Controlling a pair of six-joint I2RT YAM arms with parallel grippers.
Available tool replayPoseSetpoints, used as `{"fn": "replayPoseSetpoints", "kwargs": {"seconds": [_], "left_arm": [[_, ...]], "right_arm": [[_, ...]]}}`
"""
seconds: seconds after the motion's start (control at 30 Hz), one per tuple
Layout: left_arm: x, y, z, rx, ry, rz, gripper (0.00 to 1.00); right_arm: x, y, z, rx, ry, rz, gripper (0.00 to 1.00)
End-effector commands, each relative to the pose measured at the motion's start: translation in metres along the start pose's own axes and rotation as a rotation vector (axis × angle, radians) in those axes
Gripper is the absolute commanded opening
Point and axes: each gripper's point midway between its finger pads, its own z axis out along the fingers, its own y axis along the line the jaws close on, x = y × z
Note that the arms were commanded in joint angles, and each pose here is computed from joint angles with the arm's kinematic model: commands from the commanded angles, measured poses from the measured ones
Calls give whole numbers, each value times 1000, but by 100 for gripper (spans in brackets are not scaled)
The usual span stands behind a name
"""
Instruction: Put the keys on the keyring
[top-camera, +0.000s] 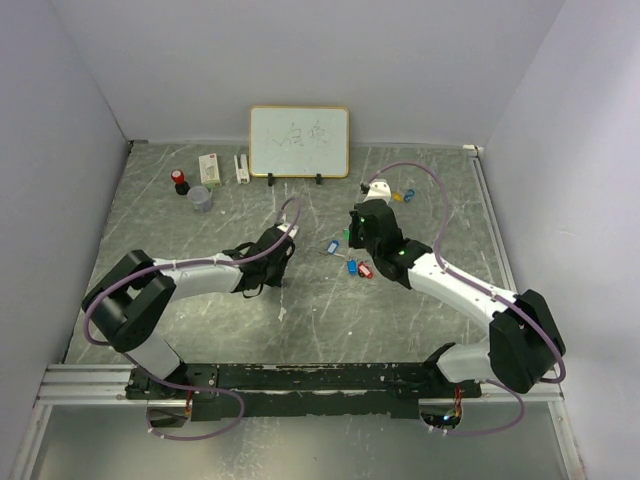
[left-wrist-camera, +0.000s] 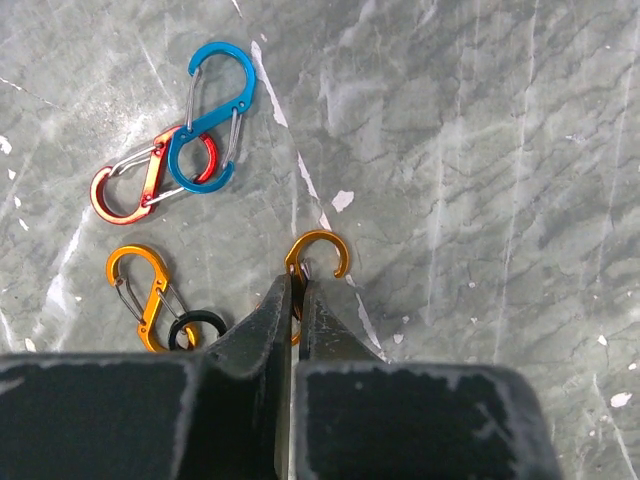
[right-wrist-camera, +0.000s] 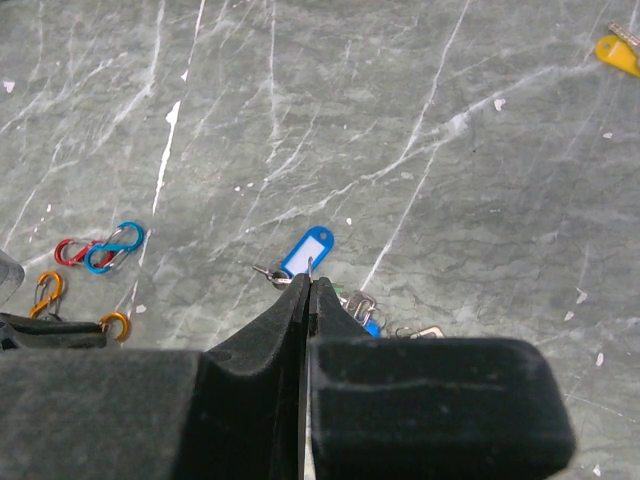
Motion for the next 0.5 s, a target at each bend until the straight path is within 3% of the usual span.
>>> {"fn": "replayPoseSetpoints", "kwargs": {"seconds": [0.0,0.2,0.47], "left_arm": [[-20,-8,-15,38,-62,-12,7],[-78,-13,-44,56,-199,-39,7],[-122,-27,-47,76,-235,-37,7]], "right_arm": [[-6,9,-9,-57,-20,-25,0],[5,47,-17,-220,-5,-131,0],[20,86,-19,-321,8,-255,0]]}}
